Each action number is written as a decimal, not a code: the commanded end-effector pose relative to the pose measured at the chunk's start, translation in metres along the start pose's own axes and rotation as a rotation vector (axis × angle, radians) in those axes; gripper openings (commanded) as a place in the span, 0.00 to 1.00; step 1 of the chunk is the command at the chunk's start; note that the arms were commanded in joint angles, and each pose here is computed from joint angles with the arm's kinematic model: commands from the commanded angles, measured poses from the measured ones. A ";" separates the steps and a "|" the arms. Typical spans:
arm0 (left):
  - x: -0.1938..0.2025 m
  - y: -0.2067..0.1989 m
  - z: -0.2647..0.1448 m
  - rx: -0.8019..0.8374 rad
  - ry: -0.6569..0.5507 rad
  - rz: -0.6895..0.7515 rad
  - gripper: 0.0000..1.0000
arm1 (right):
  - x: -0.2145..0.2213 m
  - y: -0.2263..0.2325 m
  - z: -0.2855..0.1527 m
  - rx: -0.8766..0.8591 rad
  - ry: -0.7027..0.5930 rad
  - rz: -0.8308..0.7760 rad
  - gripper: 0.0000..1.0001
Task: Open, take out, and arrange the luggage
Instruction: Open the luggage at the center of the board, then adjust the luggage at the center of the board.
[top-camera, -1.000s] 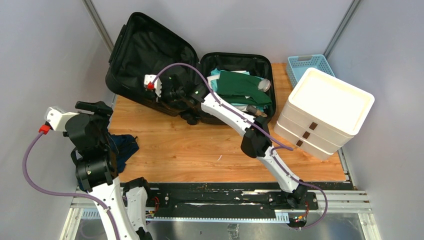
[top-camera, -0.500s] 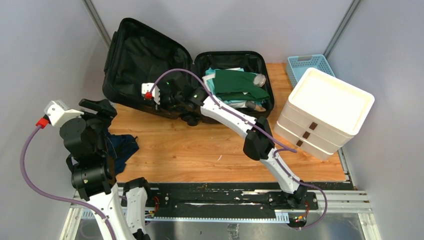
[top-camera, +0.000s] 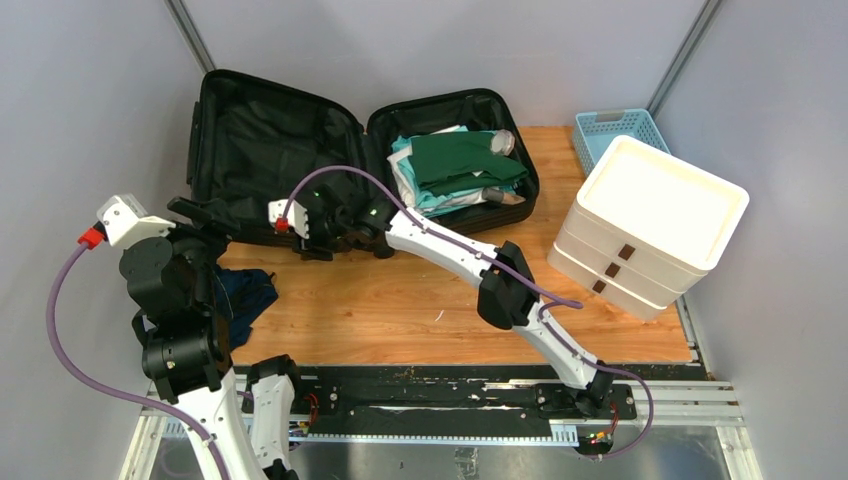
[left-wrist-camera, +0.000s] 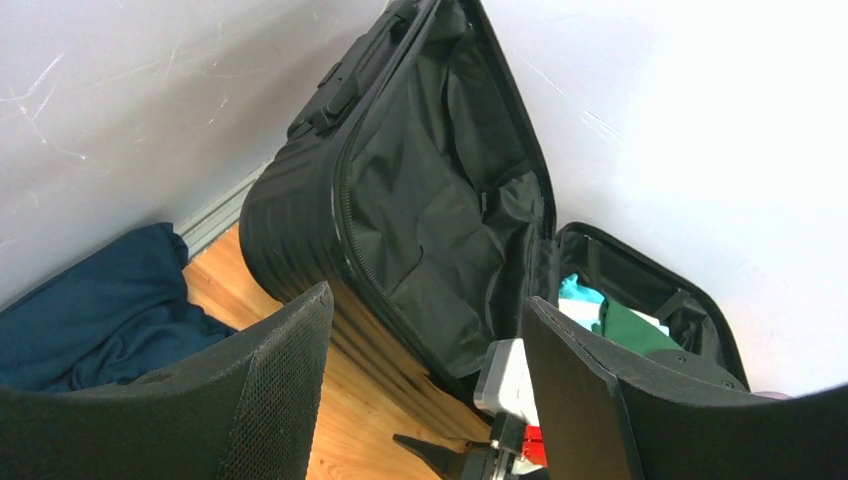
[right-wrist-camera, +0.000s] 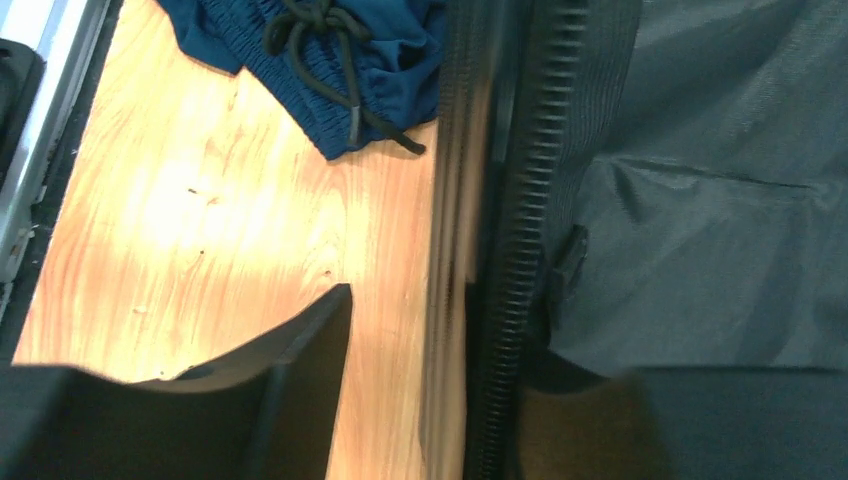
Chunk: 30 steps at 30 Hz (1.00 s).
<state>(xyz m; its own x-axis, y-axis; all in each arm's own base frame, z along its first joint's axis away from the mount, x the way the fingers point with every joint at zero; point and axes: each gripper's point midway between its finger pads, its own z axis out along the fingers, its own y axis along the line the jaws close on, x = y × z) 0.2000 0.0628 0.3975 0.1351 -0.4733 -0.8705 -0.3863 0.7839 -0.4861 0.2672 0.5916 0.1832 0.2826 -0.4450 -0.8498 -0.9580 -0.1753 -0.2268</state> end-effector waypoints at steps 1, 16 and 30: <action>-0.006 -0.009 -0.006 0.047 -0.009 0.027 0.72 | 0.033 0.044 0.011 -0.112 0.127 0.108 0.53; 0.014 -0.078 -0.027 0.487 0.084 0.153 0.71 | -0.061 0.036 -0.123 -0.244 -0.088 0.152 0.75; 0.046 -0.131 -0.059 0.922 0.186 0.127 0.72 | 0.062 0.045 -0.225 -0.170 0.168 -0.008 0.80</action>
<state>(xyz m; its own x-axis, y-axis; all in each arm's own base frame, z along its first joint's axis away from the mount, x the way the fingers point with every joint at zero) 0.2140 -0.0670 0.4215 -0.0347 -0.3681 -0.9291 0.3842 0.8533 -0.3525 0.2404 0.3958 0.2918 0.1819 -0.4478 -0.8754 -0.9607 -0.2706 -0.0612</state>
